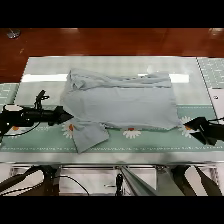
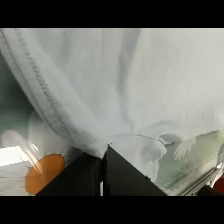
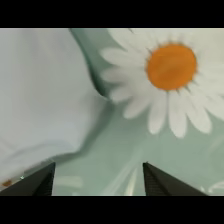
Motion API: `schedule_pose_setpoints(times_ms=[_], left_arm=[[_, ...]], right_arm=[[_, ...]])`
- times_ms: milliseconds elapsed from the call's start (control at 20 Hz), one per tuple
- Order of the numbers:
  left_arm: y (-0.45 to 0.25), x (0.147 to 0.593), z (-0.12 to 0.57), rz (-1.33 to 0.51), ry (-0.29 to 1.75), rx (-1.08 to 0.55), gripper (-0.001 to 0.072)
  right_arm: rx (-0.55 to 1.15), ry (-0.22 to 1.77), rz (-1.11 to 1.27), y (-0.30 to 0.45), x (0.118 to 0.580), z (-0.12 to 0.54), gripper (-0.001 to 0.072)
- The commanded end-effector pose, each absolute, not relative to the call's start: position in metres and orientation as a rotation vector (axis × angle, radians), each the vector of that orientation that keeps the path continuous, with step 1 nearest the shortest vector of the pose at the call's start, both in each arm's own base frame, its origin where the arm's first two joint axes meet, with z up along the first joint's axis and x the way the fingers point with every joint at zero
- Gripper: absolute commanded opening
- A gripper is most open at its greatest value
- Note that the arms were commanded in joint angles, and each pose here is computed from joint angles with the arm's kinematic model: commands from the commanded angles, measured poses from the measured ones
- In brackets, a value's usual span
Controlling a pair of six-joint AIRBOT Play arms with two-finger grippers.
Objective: Fold the shirts.
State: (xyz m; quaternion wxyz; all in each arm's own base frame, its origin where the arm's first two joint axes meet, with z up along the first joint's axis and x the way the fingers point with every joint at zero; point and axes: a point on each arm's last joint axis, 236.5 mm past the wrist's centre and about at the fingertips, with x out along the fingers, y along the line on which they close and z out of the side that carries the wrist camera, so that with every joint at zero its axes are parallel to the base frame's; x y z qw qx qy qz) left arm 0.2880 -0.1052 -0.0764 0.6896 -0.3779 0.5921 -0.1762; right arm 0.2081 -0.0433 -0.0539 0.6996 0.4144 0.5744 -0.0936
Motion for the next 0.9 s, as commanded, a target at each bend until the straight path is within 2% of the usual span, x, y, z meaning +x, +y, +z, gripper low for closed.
schedule_pose_setpoints(times_ms=[0, 550, 600, 650, 750, 850], left_arm=[[-0.107, 0.288, -0.074, -0.407, 1.323, -0.839, 0.0021], [-0.108, 0.287, -0.074, -0.411, 1.33, -0.845, 0.0021], [-0.108, 0.286, -0.073, -0.413, 1.331, -0.845, 0.0021], [-0.109, 0.286, -0.073, -0.415, 1.332, -0.845, 0.0021], [-0.11, 0.286, -0.073, -0.417, 1.334, -0.843, 0.002], [-0.112, 0.286, -0.067, -0.443, 1.336, -0.844, 0.002]], right_arm=[[0.882, 1.362, -0.245, -0.035, 0.193, -0.079, 0.0619], [0.953, 1.416, -0.043, 0.008, 0.281, -0.102, 0.0612], [0.95, 1.407, -0.027, 0.013, 0.291, -0.101, 0.0551], [0.931, 1.399, -0.011, 0.017, 0.299, -0.1, 0.0443], [0.853, 1.396, 0.059, 0.028, 0.309, -0.095, 0.0027], [0.758, 1.403, 0.129, 0.03, 0.316, -0.08, 0.003]])
